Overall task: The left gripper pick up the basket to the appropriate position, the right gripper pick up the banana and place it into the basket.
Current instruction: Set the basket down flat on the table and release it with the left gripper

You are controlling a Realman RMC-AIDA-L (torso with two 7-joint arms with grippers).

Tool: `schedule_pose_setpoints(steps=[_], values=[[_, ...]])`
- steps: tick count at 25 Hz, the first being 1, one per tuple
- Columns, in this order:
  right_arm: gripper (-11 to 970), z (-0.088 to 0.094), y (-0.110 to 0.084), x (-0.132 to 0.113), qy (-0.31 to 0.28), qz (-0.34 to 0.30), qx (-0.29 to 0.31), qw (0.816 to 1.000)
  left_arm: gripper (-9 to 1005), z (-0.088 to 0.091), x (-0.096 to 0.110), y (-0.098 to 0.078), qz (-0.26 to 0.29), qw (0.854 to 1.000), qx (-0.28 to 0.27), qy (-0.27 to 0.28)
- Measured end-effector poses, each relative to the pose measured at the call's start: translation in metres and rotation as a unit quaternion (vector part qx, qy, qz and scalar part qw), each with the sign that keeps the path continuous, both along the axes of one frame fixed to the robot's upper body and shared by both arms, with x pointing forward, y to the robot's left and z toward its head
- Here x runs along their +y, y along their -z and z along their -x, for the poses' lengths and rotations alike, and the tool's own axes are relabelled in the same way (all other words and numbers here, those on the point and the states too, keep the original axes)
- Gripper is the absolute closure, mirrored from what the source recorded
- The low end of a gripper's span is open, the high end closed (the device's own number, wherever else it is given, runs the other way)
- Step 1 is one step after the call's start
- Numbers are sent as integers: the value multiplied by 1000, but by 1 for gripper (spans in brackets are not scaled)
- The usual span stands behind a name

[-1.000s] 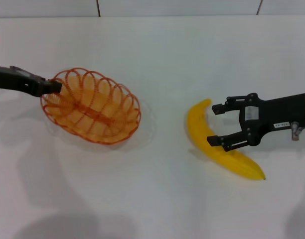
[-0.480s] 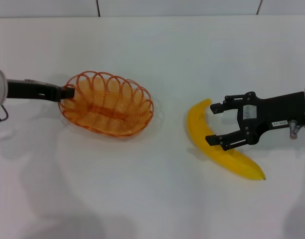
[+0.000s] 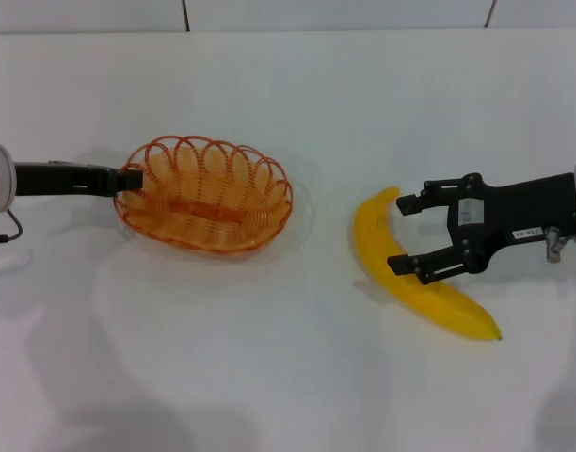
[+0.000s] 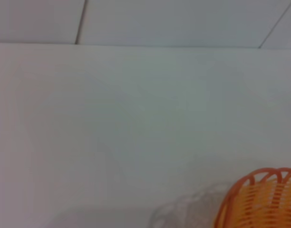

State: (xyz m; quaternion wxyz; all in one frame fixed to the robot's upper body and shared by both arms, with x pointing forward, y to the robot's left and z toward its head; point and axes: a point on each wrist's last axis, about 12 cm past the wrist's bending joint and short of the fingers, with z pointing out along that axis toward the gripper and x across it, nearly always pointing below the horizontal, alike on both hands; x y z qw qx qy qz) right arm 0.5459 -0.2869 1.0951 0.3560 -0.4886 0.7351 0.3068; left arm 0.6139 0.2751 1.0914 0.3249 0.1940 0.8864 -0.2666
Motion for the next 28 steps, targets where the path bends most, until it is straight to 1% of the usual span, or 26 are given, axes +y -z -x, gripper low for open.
schedule_pose_setpoints(steps=[6,24,28], values=[[66,1,2,0,0,-1,3,1000,926,4,2,5,5,1000,6,-4],[66,1,2,0,1,-2,4,1000,914,3,2,3,-1,1000,-6,5],[66,3,3,-1,2,-2,6,1000,744,1,0,-1,-9,999,-35,30]])
